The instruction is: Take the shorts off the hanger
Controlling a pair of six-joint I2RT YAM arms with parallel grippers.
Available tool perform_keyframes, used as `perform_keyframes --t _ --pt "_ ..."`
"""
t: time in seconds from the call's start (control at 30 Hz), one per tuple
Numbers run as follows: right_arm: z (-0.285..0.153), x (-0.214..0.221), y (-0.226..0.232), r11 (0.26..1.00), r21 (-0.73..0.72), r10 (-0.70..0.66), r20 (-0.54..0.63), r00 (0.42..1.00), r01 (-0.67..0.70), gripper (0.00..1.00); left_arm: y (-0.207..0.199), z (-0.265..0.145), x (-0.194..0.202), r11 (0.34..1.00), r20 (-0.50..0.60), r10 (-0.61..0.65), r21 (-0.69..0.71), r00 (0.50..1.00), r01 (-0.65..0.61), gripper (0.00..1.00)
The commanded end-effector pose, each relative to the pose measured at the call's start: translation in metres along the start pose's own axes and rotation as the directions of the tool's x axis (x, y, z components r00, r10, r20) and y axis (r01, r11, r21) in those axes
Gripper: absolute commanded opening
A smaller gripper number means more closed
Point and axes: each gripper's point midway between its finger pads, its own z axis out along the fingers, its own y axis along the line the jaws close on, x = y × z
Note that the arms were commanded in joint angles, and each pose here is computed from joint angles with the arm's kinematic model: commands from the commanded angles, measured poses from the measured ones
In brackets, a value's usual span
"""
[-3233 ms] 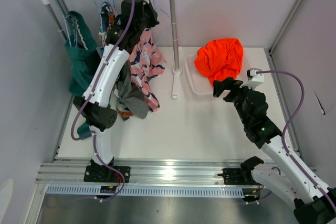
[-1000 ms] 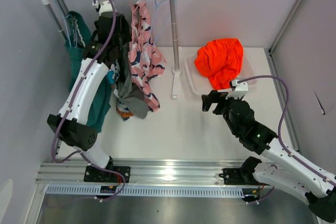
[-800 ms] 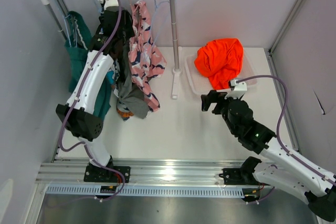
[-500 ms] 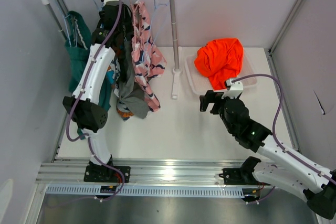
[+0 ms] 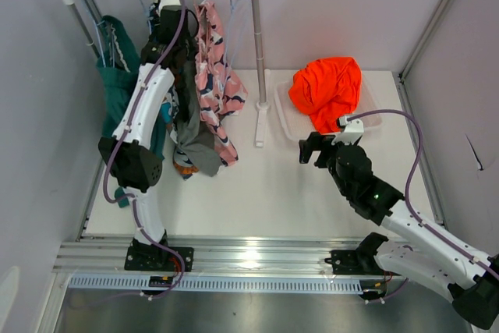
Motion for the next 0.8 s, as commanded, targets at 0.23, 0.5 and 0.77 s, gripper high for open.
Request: perform_keyframes --t 0.23,0.5,0.77 --pt "-0.009 -0.024 -0.002 0.998 -0.017 0.059 0.066 0.996 -0.058 0.99 0.002 -0.024 0.014 0.999 -0.105 0.018 0.050 0.994 -0.013 0.00" --pt "-0.022 -0.043 0.003 0.994 -0.058 0.101 0.097 0.990 -0.095 0.99 0.006 -0.107 0.008 0.986 -0.173 0.020 0.165 0.985 0.009 0.00" --pt "-0.047 -0.061 0.086 0.928 -0.372 0.012 0.066 0.998 0.013 0.99 0.008 -0.159 0.008 0.965 -0.208 0.012 0.258 0.978 0.043 0.00"
